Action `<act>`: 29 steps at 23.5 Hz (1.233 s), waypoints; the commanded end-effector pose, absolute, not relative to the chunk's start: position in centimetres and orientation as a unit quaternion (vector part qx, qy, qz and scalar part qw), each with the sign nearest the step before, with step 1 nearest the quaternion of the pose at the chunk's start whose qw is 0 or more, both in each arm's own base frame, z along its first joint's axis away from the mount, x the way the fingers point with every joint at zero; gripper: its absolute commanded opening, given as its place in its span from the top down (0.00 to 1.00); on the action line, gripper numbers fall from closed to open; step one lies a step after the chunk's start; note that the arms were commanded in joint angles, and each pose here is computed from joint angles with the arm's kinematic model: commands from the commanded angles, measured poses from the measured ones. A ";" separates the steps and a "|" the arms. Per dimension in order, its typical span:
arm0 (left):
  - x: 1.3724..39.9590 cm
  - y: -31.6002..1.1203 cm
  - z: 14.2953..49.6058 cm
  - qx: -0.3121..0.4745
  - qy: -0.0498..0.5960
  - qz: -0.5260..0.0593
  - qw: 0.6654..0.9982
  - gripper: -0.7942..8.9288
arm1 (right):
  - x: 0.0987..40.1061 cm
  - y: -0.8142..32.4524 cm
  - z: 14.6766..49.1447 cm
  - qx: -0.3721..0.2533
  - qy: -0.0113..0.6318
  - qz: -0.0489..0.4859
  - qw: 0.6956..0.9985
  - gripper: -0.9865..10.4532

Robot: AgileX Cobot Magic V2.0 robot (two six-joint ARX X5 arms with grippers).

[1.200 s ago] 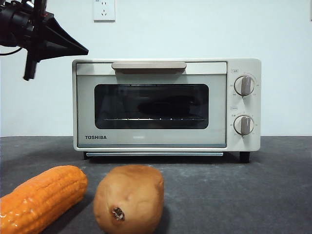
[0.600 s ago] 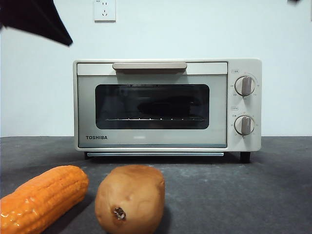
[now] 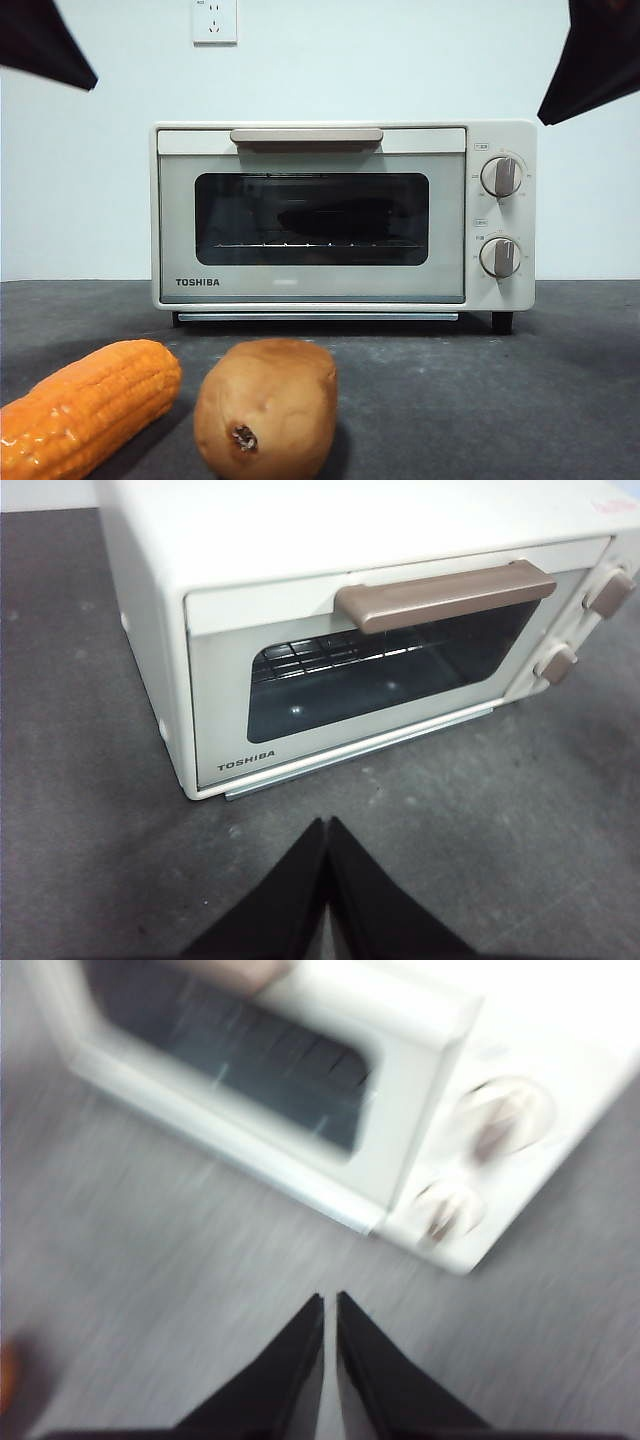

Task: Take the eggplant from the table,put the eggplant in the oven

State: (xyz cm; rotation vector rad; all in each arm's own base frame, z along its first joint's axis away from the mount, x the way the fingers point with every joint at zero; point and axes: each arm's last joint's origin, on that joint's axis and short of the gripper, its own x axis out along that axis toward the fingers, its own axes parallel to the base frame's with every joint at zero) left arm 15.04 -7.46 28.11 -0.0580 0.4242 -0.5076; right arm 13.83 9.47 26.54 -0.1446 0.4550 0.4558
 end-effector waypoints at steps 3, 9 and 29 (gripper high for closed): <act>14.1 -7.1 24.6 -0.064 0.218 -0.243 0.943 0.91 | 13.6 8.9 24.6 -0.026 0.143 0.199 0.969 0.91; 14.0 -7.1 24.2 -0.079 0.245 -0.234 0.937 0.91 | 13.7 8.7 24.2 -0.032 0.147 0.176 0.973 0.91; 10.1 -4.1 26.8 0.009 0.083 -0.200 0.976 0.91 | 13.7 8.8 24.4 -0.027 0.136 0.176 0.974 0.91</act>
